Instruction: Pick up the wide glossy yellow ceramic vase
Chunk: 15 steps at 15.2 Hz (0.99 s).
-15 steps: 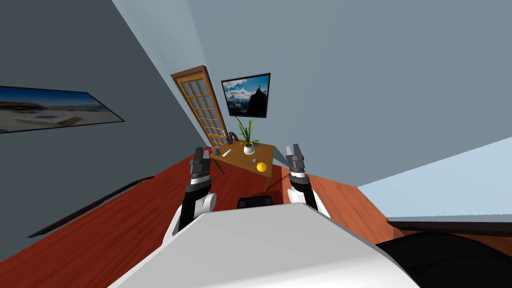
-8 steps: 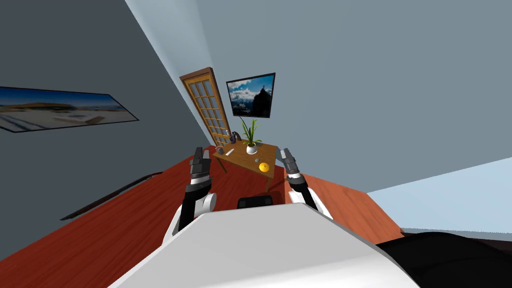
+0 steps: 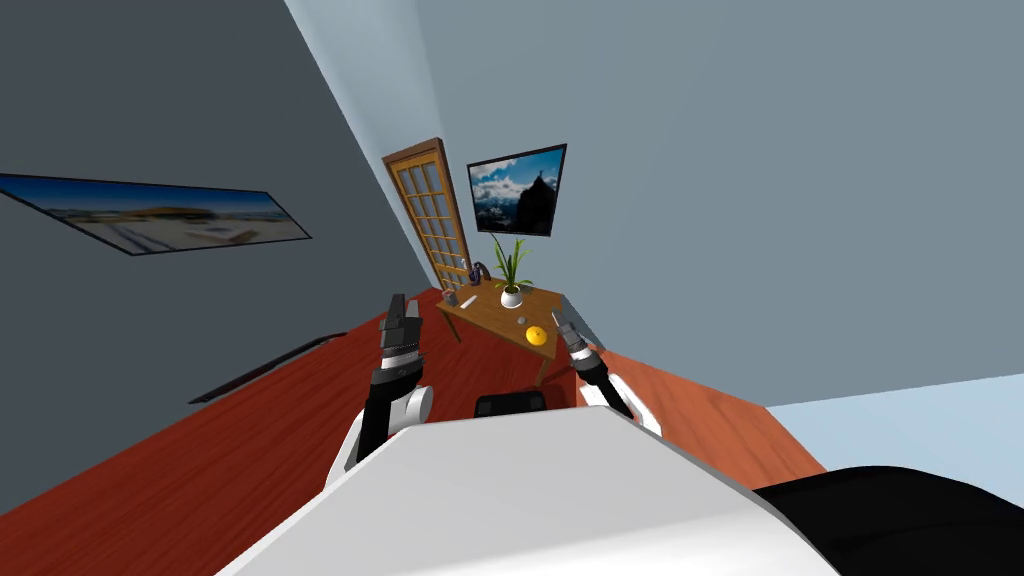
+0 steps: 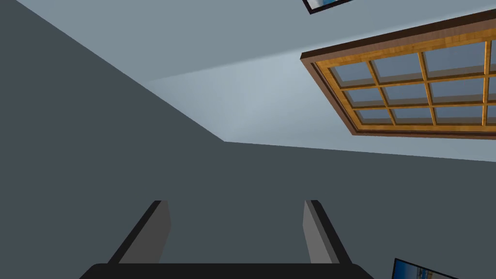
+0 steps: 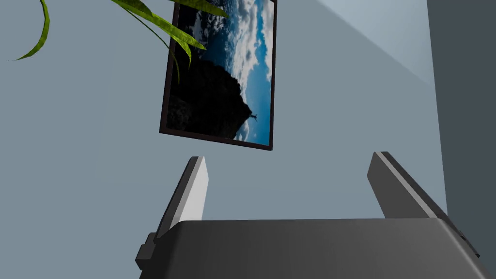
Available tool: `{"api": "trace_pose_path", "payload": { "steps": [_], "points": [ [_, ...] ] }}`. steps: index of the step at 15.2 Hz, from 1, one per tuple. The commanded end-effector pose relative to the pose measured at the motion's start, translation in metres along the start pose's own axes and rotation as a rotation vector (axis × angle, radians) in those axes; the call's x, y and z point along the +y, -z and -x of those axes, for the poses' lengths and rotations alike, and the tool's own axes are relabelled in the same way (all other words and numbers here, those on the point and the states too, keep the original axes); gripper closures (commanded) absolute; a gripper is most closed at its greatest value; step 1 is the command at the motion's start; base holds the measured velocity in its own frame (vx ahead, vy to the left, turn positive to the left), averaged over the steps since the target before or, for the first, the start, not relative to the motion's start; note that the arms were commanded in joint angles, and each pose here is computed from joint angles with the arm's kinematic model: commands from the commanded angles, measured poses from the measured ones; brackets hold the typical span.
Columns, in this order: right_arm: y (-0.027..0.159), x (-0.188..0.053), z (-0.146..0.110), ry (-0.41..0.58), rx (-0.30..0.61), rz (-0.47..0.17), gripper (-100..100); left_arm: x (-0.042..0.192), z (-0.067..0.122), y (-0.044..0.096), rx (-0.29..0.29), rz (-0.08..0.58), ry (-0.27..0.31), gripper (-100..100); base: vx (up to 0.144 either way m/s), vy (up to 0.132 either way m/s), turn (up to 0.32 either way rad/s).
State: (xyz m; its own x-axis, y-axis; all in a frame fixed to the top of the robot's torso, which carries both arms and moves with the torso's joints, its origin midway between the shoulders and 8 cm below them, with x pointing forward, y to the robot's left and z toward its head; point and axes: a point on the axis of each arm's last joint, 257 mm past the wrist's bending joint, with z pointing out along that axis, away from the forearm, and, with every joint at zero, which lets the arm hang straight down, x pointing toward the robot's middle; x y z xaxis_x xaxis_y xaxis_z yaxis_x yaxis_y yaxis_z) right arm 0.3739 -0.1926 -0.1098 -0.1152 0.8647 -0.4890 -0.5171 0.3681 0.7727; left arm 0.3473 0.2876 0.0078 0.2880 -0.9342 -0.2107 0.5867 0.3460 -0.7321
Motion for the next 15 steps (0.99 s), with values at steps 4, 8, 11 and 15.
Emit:
{"api": "trace_pose_path", "payload": {
  "steps": [4, 8, 11, 15],
  "points": [
    [0.011, -0.038, -0.024, 0.042, 0.11, -0.074, -100, 0.0, 0.0, 0.0, 0.0, 0.0, 0.0, 0, 0.001, 0.034, 0.088],
    [0.029, -0.076, -0.042, 0.084, 0.204, -0.148, -100, 0.0, 0.0, 0.0, 0.0, 0.0, 0.0, 0, 0.006, 0.039, 0.139],
    [0.04, -0.096, -0.05, 0.108, 0.252, -0.189, -100, 0.0, 0.0, 0.0, 0.0, 0.0, 0.0, 0, 0.006, 0.046, 0.121],
    [0.063, -0.133, -0.06, 0.16, 0.345, -0.265, -100, 0.0, 0.0, 0.0, 0.0, 0.0, 0.0, 0, 0.01, 0.043, 0.147]
  ]
}}
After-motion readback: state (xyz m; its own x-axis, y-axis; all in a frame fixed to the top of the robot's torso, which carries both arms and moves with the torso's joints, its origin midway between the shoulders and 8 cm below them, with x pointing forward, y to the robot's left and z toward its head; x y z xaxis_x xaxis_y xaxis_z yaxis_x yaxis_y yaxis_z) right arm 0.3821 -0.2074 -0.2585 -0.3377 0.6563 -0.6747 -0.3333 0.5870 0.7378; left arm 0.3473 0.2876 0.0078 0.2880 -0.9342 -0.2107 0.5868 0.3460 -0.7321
